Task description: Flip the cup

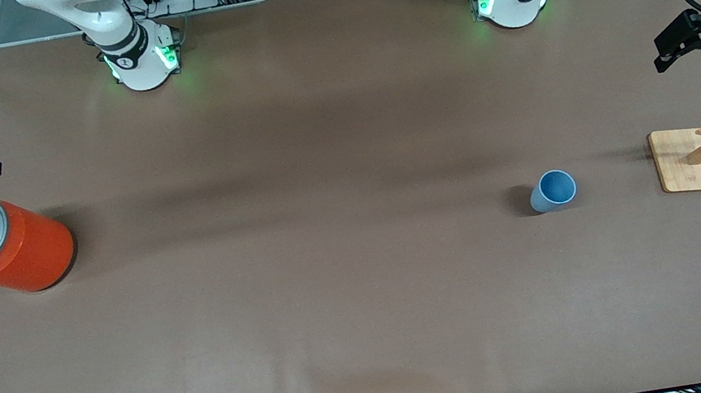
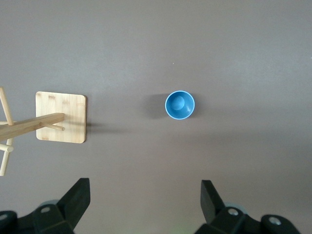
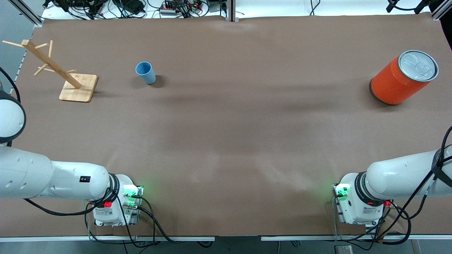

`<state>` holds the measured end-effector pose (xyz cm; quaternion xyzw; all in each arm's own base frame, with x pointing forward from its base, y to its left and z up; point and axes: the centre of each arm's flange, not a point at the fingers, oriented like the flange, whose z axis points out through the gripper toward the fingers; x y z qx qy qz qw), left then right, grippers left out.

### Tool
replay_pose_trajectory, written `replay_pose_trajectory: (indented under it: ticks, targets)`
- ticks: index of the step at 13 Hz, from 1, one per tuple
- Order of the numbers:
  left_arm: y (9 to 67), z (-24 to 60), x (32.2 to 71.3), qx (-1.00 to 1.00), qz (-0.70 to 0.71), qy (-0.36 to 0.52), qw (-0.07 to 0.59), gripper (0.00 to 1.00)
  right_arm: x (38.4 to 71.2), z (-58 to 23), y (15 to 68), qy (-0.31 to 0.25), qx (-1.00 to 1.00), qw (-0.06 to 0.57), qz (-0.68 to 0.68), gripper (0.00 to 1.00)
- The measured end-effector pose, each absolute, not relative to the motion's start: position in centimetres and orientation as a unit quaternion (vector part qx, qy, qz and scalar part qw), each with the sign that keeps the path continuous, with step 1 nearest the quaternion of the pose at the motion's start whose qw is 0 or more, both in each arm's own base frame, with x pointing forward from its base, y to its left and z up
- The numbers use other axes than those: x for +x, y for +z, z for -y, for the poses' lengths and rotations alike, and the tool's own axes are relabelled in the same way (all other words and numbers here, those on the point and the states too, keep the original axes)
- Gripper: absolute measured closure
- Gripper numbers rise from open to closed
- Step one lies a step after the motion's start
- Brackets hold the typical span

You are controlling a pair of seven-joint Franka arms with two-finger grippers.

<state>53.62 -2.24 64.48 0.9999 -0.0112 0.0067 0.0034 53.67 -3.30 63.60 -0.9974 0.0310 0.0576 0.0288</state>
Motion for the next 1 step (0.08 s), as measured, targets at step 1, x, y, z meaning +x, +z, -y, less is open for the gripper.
replay_pose_trajectory:
  ticks: [1]
  targets:
    - [64.48,2.24,53.62,1.000,0.011,0.007,0.003,0.00,53.67,3.30,63.60,0.058,-0.997,0.029,-0.031,0.00]
